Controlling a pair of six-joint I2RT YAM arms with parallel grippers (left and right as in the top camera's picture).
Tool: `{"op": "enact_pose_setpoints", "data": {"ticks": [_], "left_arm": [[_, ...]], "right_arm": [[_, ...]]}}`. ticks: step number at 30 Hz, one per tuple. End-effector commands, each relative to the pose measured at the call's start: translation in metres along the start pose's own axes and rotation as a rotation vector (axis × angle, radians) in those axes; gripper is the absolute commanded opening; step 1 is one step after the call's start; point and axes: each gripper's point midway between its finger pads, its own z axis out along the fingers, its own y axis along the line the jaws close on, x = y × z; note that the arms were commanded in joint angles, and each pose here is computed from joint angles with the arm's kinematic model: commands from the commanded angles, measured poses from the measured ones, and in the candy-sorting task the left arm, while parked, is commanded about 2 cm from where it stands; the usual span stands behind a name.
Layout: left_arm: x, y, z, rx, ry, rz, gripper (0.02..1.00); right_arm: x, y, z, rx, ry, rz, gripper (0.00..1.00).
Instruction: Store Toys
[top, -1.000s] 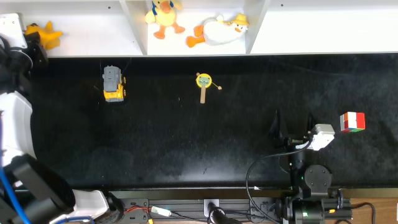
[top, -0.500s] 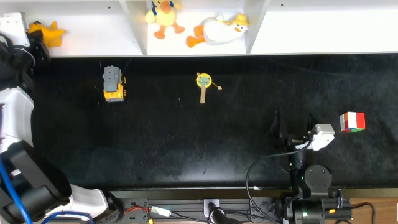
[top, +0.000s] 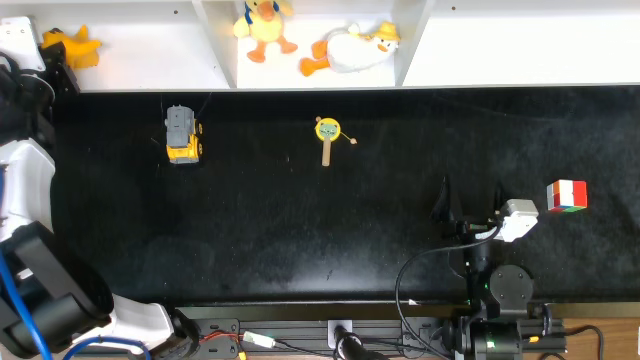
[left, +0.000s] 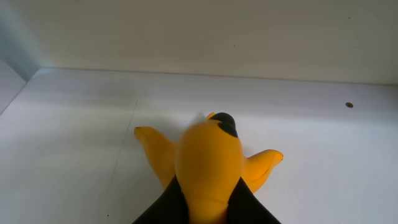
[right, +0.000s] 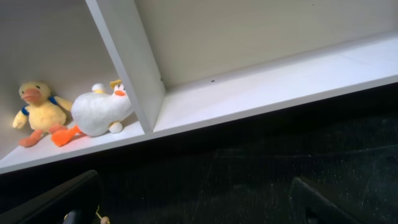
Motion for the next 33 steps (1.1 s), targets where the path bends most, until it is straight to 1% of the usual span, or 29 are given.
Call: {"op": "enact_pose_setpoints", "data": {"ticks": [1, 6, 10, 16, 19, 25, 33], "left_arm": [[-0.005, -0.003, 0.003, 0.017, 0.009, -0.022, 0.040], [-0.005, 0.004, -0.002, -0.032, 0.086, -0.039, 0.034], [-0.012, 0.005, -0.003, -0.032, 0.082, -0.035, 0.034], [-0.008, 0.003, -0.005, -0.028, 0.113, -0.051, 0.034], [-0.009, 0.007, -0.006, -0.051, 0.120, -0.049, 0.034], [-0.002, 0.008, -0.009, -0.060, 0.166, -0.069, 0.034], [-0.016, 0.009, -0.012, -0.063, 0.151, -0.063, 0.034]], "right_arm": [[0.004, 0.000, 0.000, -0.001, 0.002, -0.002, 0.993], [0.004, 0.000, 0.000, -0.001, 0.002, -0.002, 0.996], [0.004, 0.000, 0.000, -0.001, 0.001, -0.002, 0.996], [0.004, 0.000, 0.000, -0.001, 0.002, -0.002, 0.996], [0.004, 0.000, 0.000, -0.001, 0.002, -0.002, 0.996], [0.004, 0.000, 0.000, -0.001, 0.002, -0.002, 0.993], [0.004, 0.000, 0.000, -0.001, 0.002, -0.002, 0.996]]}}
